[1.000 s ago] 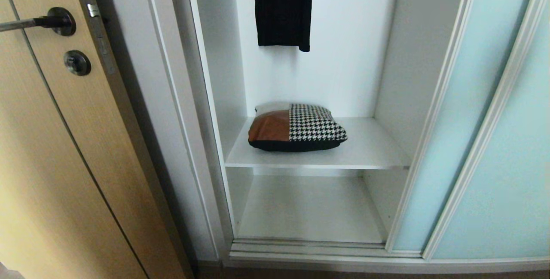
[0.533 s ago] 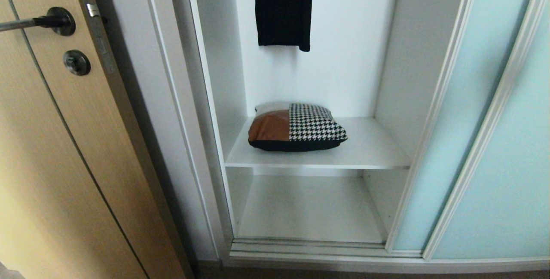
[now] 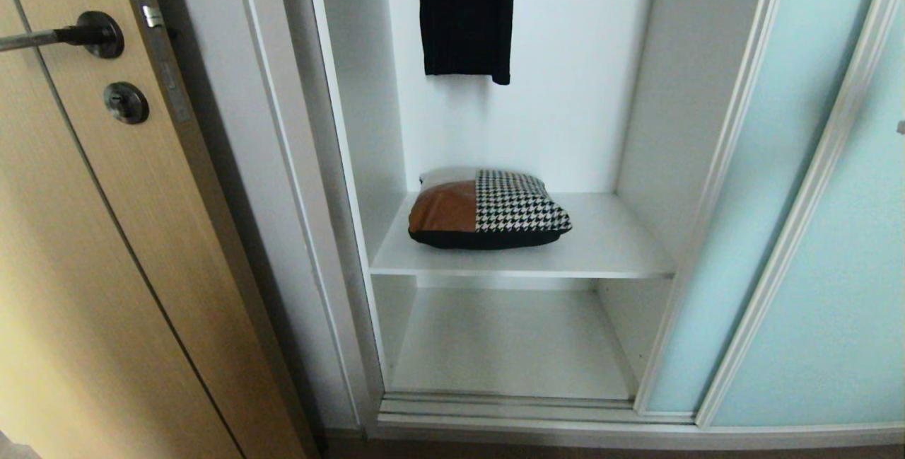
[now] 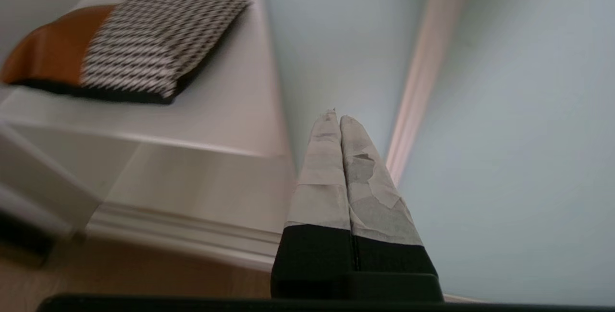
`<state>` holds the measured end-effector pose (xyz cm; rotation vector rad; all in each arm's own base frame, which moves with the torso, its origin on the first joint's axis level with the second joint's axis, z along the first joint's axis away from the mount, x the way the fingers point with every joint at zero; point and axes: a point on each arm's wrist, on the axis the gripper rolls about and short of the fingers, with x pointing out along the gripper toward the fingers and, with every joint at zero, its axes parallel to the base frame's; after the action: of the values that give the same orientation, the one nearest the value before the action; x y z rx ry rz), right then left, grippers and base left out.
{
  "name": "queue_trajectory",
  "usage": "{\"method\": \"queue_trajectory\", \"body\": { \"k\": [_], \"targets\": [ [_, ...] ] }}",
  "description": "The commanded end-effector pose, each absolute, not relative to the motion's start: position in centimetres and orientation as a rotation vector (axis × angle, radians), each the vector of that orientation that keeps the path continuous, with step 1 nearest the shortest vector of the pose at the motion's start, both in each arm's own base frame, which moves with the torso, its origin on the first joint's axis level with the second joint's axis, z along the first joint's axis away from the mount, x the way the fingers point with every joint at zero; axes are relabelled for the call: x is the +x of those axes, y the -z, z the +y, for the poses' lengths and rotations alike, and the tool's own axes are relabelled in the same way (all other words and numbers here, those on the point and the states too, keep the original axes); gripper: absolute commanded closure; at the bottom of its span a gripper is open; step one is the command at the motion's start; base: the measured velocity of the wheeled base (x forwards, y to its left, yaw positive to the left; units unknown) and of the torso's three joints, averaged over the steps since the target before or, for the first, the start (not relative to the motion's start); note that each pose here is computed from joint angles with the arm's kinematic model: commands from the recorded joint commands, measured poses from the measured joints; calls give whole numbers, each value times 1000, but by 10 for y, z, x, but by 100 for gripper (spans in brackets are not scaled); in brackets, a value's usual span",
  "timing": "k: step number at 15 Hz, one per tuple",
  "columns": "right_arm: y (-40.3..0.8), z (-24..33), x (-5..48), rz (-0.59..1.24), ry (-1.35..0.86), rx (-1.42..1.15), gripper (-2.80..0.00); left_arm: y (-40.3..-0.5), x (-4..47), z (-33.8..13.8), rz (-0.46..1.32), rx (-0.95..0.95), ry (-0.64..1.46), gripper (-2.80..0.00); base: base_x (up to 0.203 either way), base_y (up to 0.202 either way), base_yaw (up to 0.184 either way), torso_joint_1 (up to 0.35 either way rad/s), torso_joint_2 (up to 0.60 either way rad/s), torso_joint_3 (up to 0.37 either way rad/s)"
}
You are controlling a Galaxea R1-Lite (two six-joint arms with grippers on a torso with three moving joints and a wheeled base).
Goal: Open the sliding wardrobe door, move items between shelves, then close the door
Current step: Close the door
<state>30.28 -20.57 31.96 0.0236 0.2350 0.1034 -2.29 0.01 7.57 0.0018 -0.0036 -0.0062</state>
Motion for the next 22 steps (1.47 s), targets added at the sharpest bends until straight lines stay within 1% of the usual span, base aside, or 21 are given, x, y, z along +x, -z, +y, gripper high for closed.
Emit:
{"method": "queue_trajectory", "body": {
  "k": [1, 6, 12, 22],
  "targets": [
    [-314, -215, 316, 239, -80, 47, 0, -75, -23, 0, -2, 2, 6, 0, 0, 0, 0, 0, 0, 0],
    [-309, -226, 330, 213, -51, 66, 0, -75, -23, 0, -2, 3, 6, 0, 0, 0, 0, 0, 0, 0],
    [-299, -219, 345, 232, -31, 100, 0, -75, -23, 0, -2, 2, 6, 0, 0, 0, 0, 0, 0, 0],
    [-285, -231, 363, 179, -6, 110, 0, -75, -23, 0, -2, 2, 6, 0, 0, 0, 0, 0, 0, 0]
  ]
}}
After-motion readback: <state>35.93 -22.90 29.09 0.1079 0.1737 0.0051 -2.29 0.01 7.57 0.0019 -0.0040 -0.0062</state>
